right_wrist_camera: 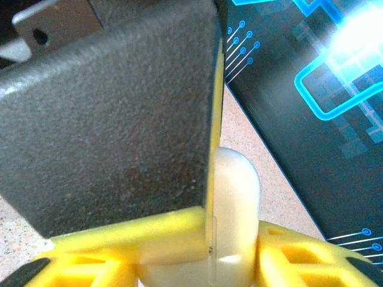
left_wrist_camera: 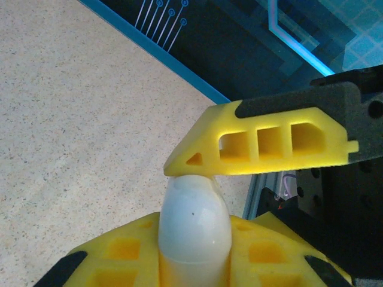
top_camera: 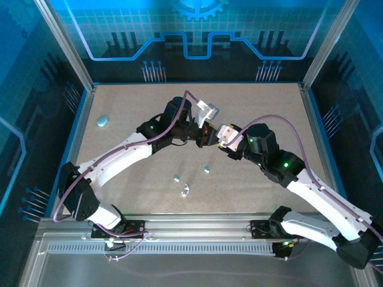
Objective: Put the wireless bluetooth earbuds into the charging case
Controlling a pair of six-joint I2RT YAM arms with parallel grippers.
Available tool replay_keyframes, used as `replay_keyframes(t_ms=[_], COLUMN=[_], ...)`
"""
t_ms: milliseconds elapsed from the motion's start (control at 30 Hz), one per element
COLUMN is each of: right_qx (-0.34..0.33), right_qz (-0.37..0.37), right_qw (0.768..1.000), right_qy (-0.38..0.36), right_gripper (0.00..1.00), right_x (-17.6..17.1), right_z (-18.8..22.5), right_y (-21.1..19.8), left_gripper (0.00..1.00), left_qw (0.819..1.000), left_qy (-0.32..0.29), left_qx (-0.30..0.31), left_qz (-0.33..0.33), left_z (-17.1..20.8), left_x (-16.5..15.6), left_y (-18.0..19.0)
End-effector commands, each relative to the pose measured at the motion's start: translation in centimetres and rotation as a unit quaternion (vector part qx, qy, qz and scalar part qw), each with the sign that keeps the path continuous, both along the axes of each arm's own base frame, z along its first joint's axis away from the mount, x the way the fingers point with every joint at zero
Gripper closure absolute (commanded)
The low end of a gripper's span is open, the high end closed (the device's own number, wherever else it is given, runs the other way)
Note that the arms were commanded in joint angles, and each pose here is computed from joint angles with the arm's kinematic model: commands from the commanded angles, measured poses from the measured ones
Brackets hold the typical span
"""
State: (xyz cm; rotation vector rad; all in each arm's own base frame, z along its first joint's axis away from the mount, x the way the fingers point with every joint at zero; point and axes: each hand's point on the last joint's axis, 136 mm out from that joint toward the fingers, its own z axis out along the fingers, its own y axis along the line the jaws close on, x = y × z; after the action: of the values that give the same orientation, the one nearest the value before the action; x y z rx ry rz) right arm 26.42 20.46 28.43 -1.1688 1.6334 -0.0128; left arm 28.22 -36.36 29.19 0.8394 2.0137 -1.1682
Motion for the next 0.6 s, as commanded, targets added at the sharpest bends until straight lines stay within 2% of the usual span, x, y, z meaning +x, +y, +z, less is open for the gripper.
replay_keyframes(t_ms=[0, 100, 200, 267, 367, 467, 567], right_qx=[0.034, 0.071, 0.154, 0.226, 0.294, 0.328, 0.327], right_qz=[0.002, -0.008, -0.001, 0.003, 0.023, 0.058, 0.089], right_qw=[0.998, 0.997, 0.988, 0.971, 0.942, 0.916, 0.903], right_qy=[-0.046, -0.029, 0.029, 0.082, 0.158, 0.225, 0.264], right_gripper=[0.51, 0.45, 0.42, 0.42, 0.42, 0.43, 0.43], right_x=[-0.3, -0.8, -2.2, -2.9, -3.5, -4.1, -4.3], right_z=[3.3, 3.8, 4.4, 5.0, 5.2, 5.6, 6.0], right_y=[0.2, -0.4, -0.8, -1.0, -1.0, -0.2, 0.7], left_gripper=[0.84, 0.83, 0.82, 0.82, 0.82, 0.82, 0.82], left_qw=[1.0, 0.999, 0.995, 0.987, 0.972, 0.954, 0.945], left_qy=[-0.01, -0.038, -0.085, -0.136, -0.208, -0.266, -0.287], left_qx=[0.008, -0.018, -0.055, -0.079, -0.11, -0.134, -0.149], left_qz=[0.001, 0.007, 0.006, -0.009, -0.019, -0.047, -0.044], left_z=[0.0, 1.2, 2.7, 3.4, 4.3, 4.7, 5.1], left_x=[-0.4, -0.3, -0.6, -1.4, -2.4, -3.8, -4.0], left_y=[0.6, 1.3, 2.2, 2.7, 3.3, 3.5, 3.7])
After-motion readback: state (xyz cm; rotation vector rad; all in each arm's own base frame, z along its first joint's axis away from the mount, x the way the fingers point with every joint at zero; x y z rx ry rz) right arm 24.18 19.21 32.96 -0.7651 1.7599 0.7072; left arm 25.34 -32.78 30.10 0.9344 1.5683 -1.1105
